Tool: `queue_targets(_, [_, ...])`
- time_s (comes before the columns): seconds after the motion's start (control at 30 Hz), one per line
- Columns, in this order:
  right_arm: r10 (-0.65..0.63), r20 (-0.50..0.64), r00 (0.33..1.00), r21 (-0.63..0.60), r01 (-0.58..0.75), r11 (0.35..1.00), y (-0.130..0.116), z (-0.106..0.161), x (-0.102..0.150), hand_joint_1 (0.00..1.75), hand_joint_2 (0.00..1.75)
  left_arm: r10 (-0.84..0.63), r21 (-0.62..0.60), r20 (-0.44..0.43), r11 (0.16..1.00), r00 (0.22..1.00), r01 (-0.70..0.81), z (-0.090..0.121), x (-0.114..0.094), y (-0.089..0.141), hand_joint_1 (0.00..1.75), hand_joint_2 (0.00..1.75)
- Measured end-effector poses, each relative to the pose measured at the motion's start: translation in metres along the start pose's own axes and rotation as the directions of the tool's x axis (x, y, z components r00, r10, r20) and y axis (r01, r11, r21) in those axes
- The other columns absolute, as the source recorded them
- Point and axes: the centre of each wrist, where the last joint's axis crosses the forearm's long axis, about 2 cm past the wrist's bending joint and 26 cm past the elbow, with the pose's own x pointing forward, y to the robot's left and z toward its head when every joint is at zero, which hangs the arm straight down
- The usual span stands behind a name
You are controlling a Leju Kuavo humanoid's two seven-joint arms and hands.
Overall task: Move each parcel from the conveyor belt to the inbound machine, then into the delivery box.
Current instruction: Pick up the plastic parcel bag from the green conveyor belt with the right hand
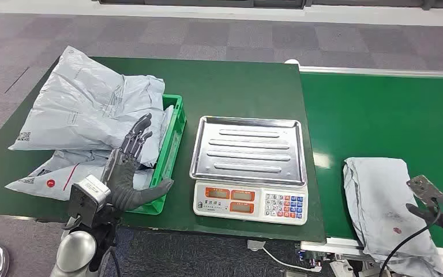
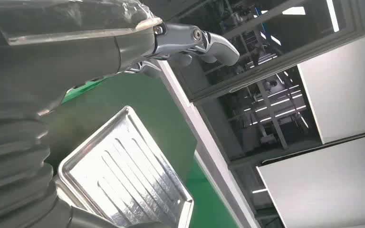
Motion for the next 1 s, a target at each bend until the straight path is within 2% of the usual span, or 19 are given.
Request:
queue_targets(0.1, [0.009, -0.013, 1.0, 0.034, -0.008, 0.999, -0.001, -0.001, -0.001, 0.0, 1.75, 0.001, -0.004, -0.003, 1.0, 1.0, -0.001, 0.0, -0.001, -0.001, 0.0, 1.75])
queue_targets(0.4, [0.045, -0.02, 0.999, 0.244, -0.039, 0.969, 0.014, -0.002, -0.001, 0.0, 1.75, 0.013, -0.04, 0.002, 0.999, 1.0, -0.013, -0.008, 0.0, -0.007, 0.0, 1.75])
queue_targets(0.6, [0.075, -0.023, 0.997, 0.423, -0.059, 0.904, 0.031, 0.002, -0.002, 0.0, 1.75, 0.02, -0.064, 0.013, 0.998, 1.0, -0.019, -0.016, 0.002, -0.011, 0.0, 1.75])
queue_targets(0.9, [0.147, 0.034, 0.988, 0.531, -0.143, 0.835, 0.047, 0.002, 0.017, 0.0, 1.75, 0.032, -0.086, 0.015, 0.996, 0.999, -0.031, -0.023, 0.002, -0.016, 0.0, 1.75])
queue_targets(1.0, [0.158, 0.046, 0.986, 0.555, -0.157, 0.817, 0.049, 0.002, 0.021, 1.31, 1.75, 0.037, -0.088, 0.012, 0.995, 0.999, -0.036, -0.024, 0.001, -0.017, 0.0, 1.75])
